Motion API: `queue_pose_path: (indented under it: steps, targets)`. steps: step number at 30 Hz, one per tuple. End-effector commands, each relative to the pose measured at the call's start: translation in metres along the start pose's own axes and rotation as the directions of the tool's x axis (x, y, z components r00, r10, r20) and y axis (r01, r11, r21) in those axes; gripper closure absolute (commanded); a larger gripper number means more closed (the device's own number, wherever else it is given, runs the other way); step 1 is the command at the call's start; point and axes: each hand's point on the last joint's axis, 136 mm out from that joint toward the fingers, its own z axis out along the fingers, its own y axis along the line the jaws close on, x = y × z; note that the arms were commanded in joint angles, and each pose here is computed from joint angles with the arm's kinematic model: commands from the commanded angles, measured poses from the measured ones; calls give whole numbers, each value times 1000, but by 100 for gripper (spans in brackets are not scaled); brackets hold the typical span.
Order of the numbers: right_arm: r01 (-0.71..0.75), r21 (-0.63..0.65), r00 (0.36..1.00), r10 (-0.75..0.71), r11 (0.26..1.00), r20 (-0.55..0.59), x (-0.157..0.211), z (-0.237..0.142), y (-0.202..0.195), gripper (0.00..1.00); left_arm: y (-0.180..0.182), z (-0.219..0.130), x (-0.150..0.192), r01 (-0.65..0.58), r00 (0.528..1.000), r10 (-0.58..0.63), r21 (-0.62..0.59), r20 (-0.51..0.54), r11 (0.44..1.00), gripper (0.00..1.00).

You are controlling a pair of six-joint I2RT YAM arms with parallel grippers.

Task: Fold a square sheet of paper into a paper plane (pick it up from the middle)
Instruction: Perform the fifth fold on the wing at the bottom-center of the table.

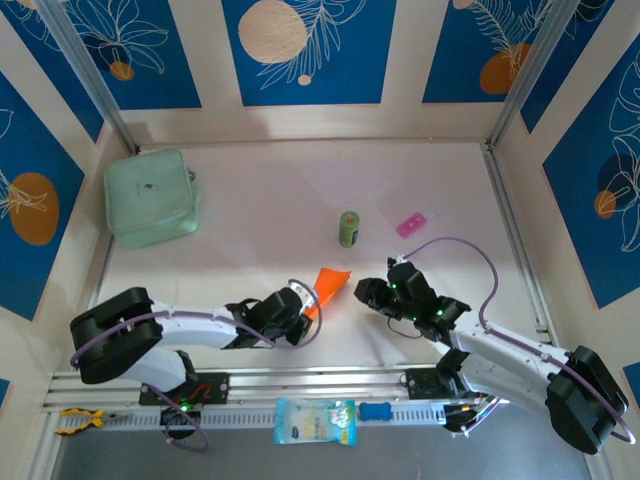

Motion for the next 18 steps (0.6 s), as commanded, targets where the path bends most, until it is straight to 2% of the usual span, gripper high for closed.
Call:
queue_pose_path:
  steps: [1,11,18]
  targets:
    - [92,-92,995,-95,992,-29,6,3,18,63,-8,1,8,50,998,-46,109,-34,993,98]
    - [191,-215,951,-234,958,-200,35,22,50,73,-6,4,11,160,984,-141,182,-110,970,99]
    - [203,-242,929,-265,949,-258,47,38,58,77,-7,3,8,211,973,-181,235,-144,949,100]
